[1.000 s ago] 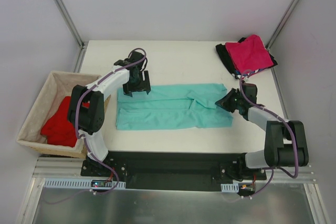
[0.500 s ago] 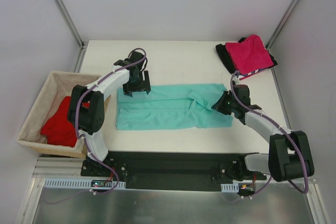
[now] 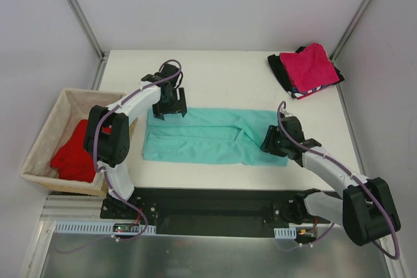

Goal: Fold and stack the t-shirts

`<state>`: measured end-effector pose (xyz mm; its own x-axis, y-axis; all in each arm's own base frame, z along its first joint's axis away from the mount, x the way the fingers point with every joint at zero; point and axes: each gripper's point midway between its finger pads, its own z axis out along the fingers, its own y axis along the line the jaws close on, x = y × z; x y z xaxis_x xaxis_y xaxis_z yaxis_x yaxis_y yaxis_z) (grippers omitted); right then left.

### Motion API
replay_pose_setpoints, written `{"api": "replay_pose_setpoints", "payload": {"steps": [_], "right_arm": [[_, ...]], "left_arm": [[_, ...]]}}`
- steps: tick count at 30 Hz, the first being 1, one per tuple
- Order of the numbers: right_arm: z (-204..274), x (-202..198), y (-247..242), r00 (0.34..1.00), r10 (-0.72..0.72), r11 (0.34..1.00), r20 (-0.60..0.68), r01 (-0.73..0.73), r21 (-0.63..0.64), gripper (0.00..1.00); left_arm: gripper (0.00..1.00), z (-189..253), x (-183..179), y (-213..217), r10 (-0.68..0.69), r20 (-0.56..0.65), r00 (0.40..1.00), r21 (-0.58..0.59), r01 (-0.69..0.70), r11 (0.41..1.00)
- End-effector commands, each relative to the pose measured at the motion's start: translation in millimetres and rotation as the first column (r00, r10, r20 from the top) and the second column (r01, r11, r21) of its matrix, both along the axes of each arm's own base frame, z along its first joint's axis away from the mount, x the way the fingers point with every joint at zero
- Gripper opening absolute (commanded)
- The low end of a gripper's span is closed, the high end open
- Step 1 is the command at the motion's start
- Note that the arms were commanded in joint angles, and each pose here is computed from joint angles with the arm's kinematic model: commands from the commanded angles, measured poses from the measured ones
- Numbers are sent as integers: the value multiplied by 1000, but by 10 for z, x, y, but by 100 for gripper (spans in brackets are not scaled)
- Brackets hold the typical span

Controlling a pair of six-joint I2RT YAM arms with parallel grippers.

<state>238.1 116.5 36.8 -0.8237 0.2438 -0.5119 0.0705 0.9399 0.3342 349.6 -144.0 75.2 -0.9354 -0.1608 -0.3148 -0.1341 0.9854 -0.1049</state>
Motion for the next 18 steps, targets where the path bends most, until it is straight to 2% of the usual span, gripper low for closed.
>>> {"api": "replay_pose_setpoints", "payload": {"steps": [1,2,5,14,18], "right_arm": [[13,-87,-71,1000,-14,995,4,15,-101,59],[8,-105,-80,1000,-14,993,-1,14,-119,71],[30,-128,-64,1000,-4,986,4,5,-166,77],[619,102,116,990,27,983,139,-1,-184,77],[826,257,156,984,29,980,174,6,-199,77]], "left_arm": [[79,98,12,-9,-4,19,1000,12,4,1000],[78,93,12,-9,-4,18,1000,12,4,1000],[78,85,12,-8,-5,15,1000,14,5,1000],[79,190,83,-137,-37,43,998,-14,38,999],[79,216,152,-558,-169,47,984,-111,174,979]]}}
